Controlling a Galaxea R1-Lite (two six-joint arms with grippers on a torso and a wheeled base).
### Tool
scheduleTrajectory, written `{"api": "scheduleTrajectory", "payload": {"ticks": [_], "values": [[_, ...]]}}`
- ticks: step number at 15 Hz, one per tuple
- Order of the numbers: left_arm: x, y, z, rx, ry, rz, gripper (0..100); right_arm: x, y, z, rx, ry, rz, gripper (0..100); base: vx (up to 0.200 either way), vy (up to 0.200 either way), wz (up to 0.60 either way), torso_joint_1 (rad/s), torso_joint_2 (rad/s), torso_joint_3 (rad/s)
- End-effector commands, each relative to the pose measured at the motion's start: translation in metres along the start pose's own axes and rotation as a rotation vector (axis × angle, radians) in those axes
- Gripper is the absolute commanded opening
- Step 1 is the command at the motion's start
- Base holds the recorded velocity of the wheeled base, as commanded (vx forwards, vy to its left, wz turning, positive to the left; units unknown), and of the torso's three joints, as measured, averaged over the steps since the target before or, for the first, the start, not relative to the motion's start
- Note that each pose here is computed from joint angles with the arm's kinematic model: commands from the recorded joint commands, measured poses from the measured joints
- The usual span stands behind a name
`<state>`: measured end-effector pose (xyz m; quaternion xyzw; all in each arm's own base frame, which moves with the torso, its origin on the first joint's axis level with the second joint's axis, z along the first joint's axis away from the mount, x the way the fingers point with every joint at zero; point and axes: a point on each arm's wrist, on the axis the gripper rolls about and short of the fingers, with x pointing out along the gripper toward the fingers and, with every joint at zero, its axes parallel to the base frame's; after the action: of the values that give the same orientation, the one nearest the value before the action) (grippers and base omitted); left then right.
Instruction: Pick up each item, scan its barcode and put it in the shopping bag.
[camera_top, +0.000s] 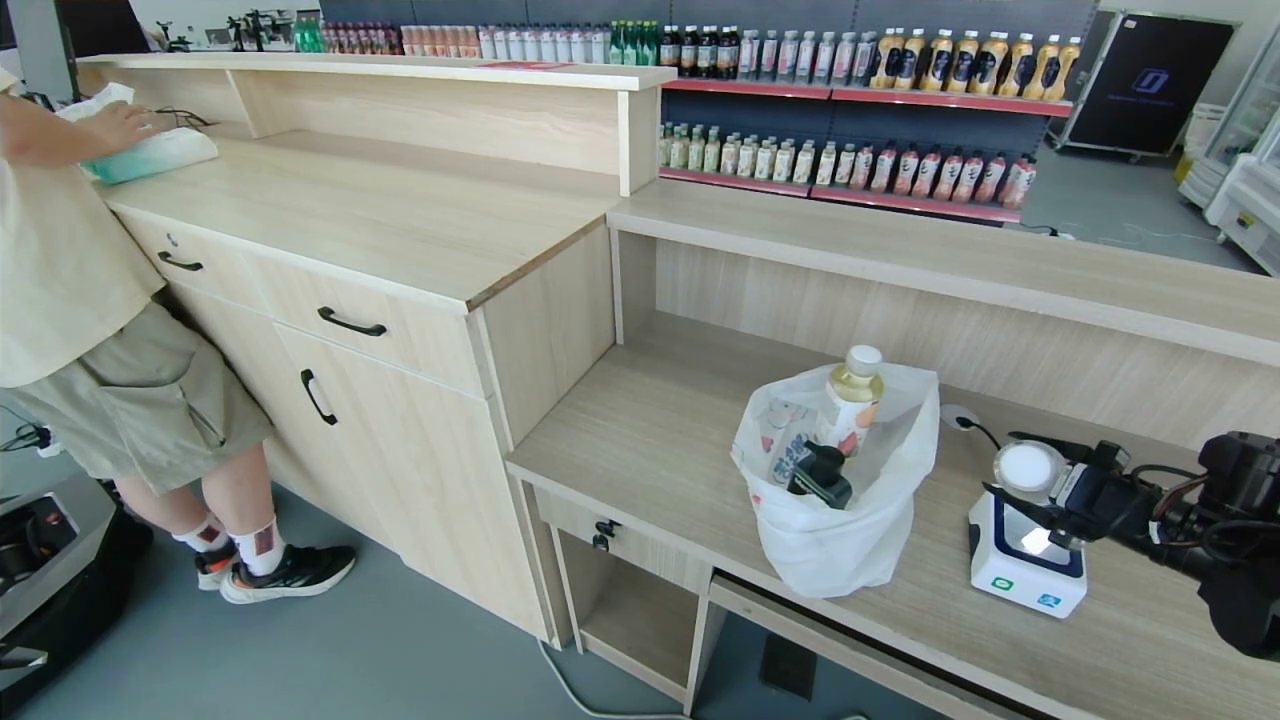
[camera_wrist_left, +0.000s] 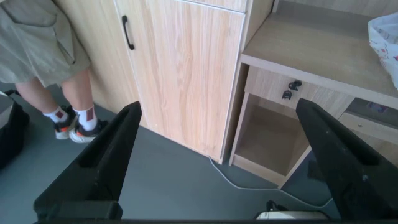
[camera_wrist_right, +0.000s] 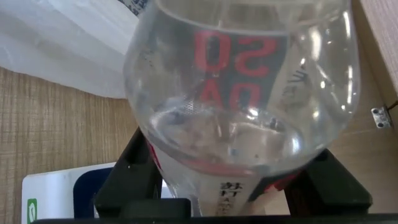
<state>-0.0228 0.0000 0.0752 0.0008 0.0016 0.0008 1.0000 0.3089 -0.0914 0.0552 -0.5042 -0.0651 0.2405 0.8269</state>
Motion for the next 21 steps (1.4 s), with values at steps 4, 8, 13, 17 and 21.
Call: {"api": "scheduleTrajectory", "payload": {"ticks": [4,8,13,17,21], "values": [[0.0,0.0,0.0,0.0,0.0,0.0,100,0.0,0.001,0.0,0.004,0.0,0.006,0,0.0,0.0,0.0,0.0,0.0,0.0],[0.0,0.0,0.0,0.0,0.0,0.0,100,-0.001,0.001,0.001,0.005,0.002,0.005,0,0.0,0.0,0.0,0.0,0.0,0.0],[0.0,0.0,0.0,0.0,0.0,0.0,100,0.0,-0.002,0.003,-0.004,-0.005,-0.003,0,0.0,0.0,0.0,0.0,0.0,0.0],[0.0,0.0,0.0,0.0,0.0,0.0,100,-0.014,-0.045,0.04,0.102,-0.058,-0.104,0,0.0,0.0,0.0,0.0,0.0,0.0],[0.0,0.0,0.0,0.0,0.0,0.0,100,-0.06,-0.089,0.095,0.438,0.018,-0.277,0,0.0,0.0,0.0,0.0,0.0,0.0]]}}
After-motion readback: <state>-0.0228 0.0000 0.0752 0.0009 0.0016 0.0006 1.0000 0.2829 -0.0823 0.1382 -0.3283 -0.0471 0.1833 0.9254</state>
